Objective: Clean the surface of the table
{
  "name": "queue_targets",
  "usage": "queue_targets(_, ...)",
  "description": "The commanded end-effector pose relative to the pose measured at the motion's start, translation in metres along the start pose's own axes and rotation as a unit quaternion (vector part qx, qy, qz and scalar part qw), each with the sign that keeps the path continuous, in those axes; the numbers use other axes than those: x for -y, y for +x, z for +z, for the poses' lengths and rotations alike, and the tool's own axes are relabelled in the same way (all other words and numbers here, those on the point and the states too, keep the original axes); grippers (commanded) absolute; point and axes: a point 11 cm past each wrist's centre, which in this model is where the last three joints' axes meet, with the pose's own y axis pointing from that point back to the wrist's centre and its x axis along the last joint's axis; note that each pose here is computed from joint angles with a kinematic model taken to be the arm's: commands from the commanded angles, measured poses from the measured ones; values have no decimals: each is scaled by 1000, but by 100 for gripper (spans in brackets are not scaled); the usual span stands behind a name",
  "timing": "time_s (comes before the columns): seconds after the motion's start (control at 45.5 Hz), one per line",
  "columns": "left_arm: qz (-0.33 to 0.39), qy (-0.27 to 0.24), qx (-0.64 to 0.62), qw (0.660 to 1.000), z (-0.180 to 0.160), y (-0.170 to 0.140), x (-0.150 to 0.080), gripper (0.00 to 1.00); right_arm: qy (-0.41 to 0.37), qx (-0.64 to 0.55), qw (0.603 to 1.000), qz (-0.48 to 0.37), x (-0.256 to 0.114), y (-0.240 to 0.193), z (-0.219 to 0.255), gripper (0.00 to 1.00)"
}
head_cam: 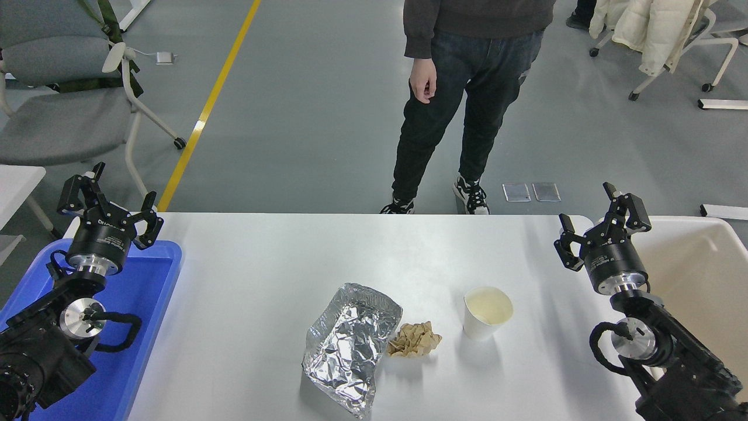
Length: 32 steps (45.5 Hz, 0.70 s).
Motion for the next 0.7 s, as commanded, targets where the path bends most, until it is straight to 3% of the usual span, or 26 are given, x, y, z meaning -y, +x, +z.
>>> queue_targets(0.0, 0, 0, 0, 1000, 0, 0, 0, 100, 0, -2, 1000, 1, 0, 1, -1, 100)
queue_targets(0.681, 1, 0, 0, 1000, 0, 0, 0, 100, -2, -1, 1000, 2, -1, 2, 1, 100)
